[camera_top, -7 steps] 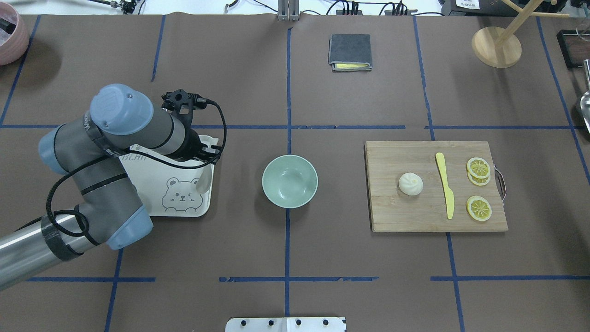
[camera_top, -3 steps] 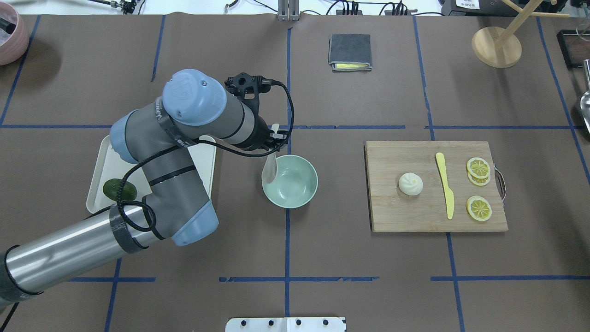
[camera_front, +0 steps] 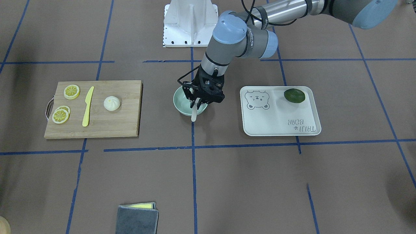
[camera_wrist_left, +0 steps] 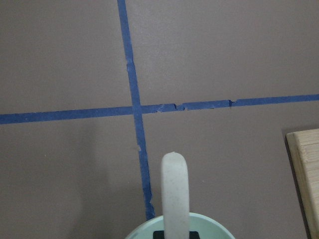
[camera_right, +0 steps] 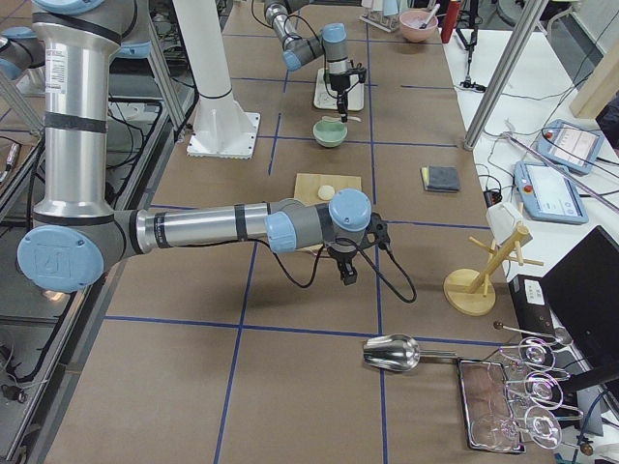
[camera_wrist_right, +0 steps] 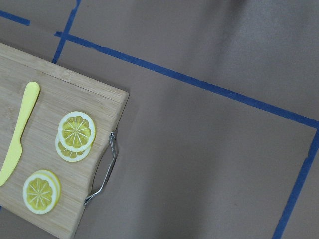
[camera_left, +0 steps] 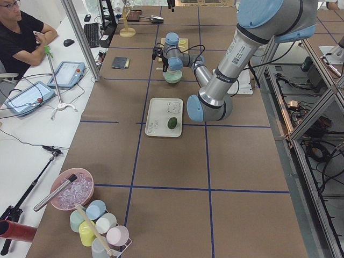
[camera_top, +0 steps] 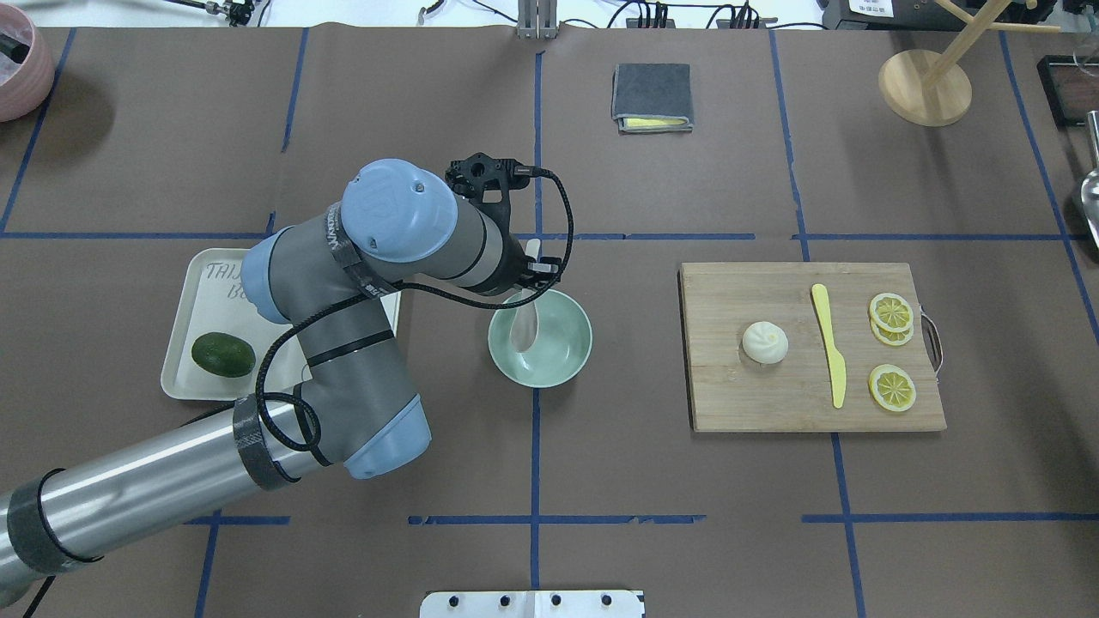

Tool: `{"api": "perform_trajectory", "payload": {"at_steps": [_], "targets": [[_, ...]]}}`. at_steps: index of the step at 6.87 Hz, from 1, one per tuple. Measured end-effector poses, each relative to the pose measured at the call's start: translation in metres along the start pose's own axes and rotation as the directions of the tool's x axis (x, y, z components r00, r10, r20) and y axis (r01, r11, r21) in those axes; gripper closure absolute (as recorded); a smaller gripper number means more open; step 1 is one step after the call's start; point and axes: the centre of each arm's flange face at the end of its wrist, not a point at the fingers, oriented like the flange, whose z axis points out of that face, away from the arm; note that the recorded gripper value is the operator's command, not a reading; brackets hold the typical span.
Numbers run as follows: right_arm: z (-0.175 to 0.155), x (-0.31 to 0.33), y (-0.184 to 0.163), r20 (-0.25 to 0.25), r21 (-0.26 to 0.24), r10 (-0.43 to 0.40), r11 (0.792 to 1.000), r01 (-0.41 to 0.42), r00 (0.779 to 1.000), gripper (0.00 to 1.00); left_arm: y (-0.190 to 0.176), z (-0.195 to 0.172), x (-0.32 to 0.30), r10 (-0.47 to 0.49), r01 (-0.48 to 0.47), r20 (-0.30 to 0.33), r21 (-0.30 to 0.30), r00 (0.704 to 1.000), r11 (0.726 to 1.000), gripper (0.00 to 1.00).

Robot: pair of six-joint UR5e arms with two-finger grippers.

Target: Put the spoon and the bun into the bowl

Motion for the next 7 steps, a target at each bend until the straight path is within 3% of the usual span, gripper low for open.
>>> {"api": "perform_trajectory", "payload": {"at_steps": [3,5,7], "targets": [[0.029,-0.04,-0.015,0.017,-0.021,0.068,0.997,-0.068,0.998,0.0,0.008,0.0,-0.013,0.001,-0.001,-0.009,0.017,1.0,1.0,0.17],[0.072,-0.107,-0.03,0.032,0.041,0.165,0.985,-0.166,0.986,0.0,0.007,-0.02,-0.059,0.006,-0.006,0.015,0.035,1.0,0.999,0.18],[0.128,-0.198,-0.04,0.06,0.13,0.281,0.949,-0.287,0.958,0.0,-0.002,-0.043,-0.114,0.068,-0.07,0.056,0.052,0.996,0.996,0.18]]}}
